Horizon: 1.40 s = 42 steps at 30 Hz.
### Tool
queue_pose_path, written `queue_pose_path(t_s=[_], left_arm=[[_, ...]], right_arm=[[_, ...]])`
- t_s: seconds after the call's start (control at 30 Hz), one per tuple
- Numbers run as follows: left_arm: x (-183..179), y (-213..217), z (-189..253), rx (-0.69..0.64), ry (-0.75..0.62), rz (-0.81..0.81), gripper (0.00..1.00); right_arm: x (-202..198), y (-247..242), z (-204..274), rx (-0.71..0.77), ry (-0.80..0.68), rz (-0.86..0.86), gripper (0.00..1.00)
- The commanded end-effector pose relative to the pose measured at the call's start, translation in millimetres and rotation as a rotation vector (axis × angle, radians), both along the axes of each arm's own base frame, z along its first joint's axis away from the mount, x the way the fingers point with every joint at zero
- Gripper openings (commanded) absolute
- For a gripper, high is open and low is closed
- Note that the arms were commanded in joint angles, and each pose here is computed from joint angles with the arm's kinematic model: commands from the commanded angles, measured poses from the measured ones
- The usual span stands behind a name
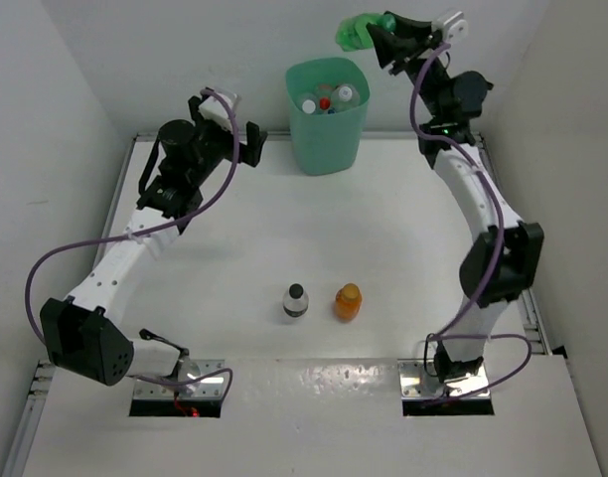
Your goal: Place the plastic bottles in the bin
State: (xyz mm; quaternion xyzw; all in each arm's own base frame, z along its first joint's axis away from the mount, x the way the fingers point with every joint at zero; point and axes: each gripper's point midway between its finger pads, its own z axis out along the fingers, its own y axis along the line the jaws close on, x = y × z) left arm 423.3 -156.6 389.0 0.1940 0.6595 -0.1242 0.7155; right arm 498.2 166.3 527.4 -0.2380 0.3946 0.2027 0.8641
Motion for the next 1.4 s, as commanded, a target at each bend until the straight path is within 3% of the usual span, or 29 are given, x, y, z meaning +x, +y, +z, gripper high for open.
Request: queue_pose_path(t_s=[0.0,0.03,0.07,0.13,0.37,0.43,0.47,0.5,0.53,0.6,0.73,0.8,0.83,0.9,0.93,0.97,1.0,1.13,1.2,1.23,1.3,1.37], left_arm=[[3,4,18,-0.028,-0.048,0.012,1.0],[4,9,21,-0.028,-0.048,0.022,1.0],[5,11,18,-0.036,-0.033,0.038,1.0],[9,24,12,-0.042,-0.005,0.101,1.0],[11,71,6,-0.048,0.067,0.23,1.0],[9,80,4,-0.076,0.091,0.236,1.0],[8,79,-3,-0.071,0.11,0.214,1.0],[5,80,1,-0.085,0.107,0.204,1.0],[2,83,-1,-0.085,0.108,0.198,1.0],[-5,75,-2,-0.083,0.112,0.125,1.0],[-31,45,-24,0.015,0.15,-0.124,1.0],[-62,20,-30,0.105,0.118,-0.339,1.0],[-74,14,-52,0.125,0.187,-0.403,0.98],[-101,-1,-64,0.208,0.17,-0.569,0.98],[-121,-10,-88,0.287,0.207,-0.656,0.97],[-135,-15,-95,0.275,0.259,-0.69,0.97],[-143,-17,-108,0.353,0.224,-0.75,0.96],[-189,-29,-147,0.47,0.233,-0.886,0.96],[-208,-43,-154,0.518,0.202,-0.959,0.95],[-214,-47,-162,0.532,0.21,-0.985,0.95],[-229,-60,-170,0.568,0.185,-1.061,0.95],[-240,-69,-182,0.577,0.205,-1.119,0.95]], right_arm=[[51,-2,-18,0.108,0.014,-0.036,0.0],[55,-3,-9,0.123,-0.01,-0.04,0.0],[79,3,-34,0.118,0.017,-0.041,0.0],[90,3,-33,0.134,-0.002,-0.059,0.0],[146,4,-100,0.094,0.037,-0.182,0.0],[148,2,-95,0.098,0.04,-0.182,0.14],[145,5,-96,0.097,0.056,-0.163,0.42],[143,6,-95,0.104,0.063,-0.154,0.59],[132,2,-75,0.112,0.043,-0.154,0.73],[121,3,-66,0.11,0.043,-0.14,0.78],[78,-8,-9,0.113,-0.021,-0.085,0.81],[61,-6,4,0.103,-0.026,-0.047,0.81],[33,-14,29,0.099,-0.06,-0.037,0.81],[23,-13,15,0.076,0.015,0.009,0.81],[-16,-17,35,0.062,0.004,0.046,0.81],[-19,-16,9,0.032,0.072,0.072,0.81],[-44,-23,20,0.021,0.063,0.07,0.81],[-82,-35,-91,-0.091,0.382,0.116,0.81],[-114,-49,-100,-0.111,0.443,0.106,0.81],[-119,-50,-151,-0.11,0.582,0.127,0.81],[-149,-53,-156,-0.137,0.585,0.12,0.81],[-170,-54,-191,-0.154,0.659,0.113,0.81]])
